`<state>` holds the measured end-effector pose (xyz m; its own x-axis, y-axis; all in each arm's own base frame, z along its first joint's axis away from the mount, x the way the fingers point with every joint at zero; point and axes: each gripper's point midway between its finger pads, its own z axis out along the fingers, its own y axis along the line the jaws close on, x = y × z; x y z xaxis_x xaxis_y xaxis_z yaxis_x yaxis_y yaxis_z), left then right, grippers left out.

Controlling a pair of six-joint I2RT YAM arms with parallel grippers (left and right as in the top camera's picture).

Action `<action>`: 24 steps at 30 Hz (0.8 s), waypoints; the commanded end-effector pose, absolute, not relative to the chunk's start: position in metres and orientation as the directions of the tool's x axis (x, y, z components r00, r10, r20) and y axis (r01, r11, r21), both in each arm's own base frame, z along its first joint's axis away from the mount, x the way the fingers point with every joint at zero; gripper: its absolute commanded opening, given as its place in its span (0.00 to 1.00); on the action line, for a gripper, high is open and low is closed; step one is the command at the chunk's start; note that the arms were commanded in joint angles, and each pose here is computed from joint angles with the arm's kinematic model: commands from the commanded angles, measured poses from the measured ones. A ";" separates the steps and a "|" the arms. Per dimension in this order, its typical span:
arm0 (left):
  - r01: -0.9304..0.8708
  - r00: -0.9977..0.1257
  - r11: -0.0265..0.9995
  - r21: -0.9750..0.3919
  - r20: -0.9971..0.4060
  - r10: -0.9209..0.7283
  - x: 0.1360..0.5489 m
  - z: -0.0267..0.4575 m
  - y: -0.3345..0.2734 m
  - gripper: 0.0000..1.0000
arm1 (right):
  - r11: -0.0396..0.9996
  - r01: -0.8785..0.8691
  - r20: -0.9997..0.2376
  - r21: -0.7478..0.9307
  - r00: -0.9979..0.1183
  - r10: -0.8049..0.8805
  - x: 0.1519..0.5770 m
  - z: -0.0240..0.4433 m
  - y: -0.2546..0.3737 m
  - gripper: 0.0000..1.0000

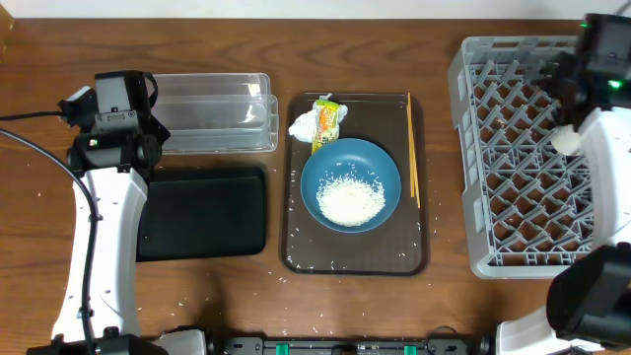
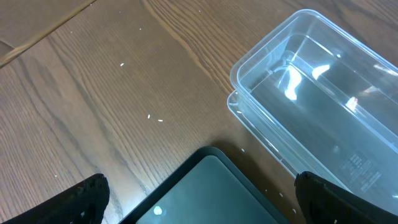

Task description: Sort waste into correct bins and load items into the dishwasher rack

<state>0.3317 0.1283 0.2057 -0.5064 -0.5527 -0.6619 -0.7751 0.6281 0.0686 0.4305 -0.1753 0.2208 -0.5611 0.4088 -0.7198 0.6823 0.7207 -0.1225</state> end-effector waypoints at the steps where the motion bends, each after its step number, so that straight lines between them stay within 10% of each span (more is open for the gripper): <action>1: -0.784 -0.499 0.616 0.077 -0.667 -0.552 0.330 0.206 0.131 0.98 | 0.712 0.702 -0.668 -0.008 -0.534 0.518 0.422 0.206 -0.186 0.99; 24: -0.784 -0.499 0.616 0.077 -0.667 -0.552 0.330 0.206 0.131 0.98 | 0.645 0.763 -0.600 -0.026 -0.528 0.601 0.387 0.192 -0.220 0.99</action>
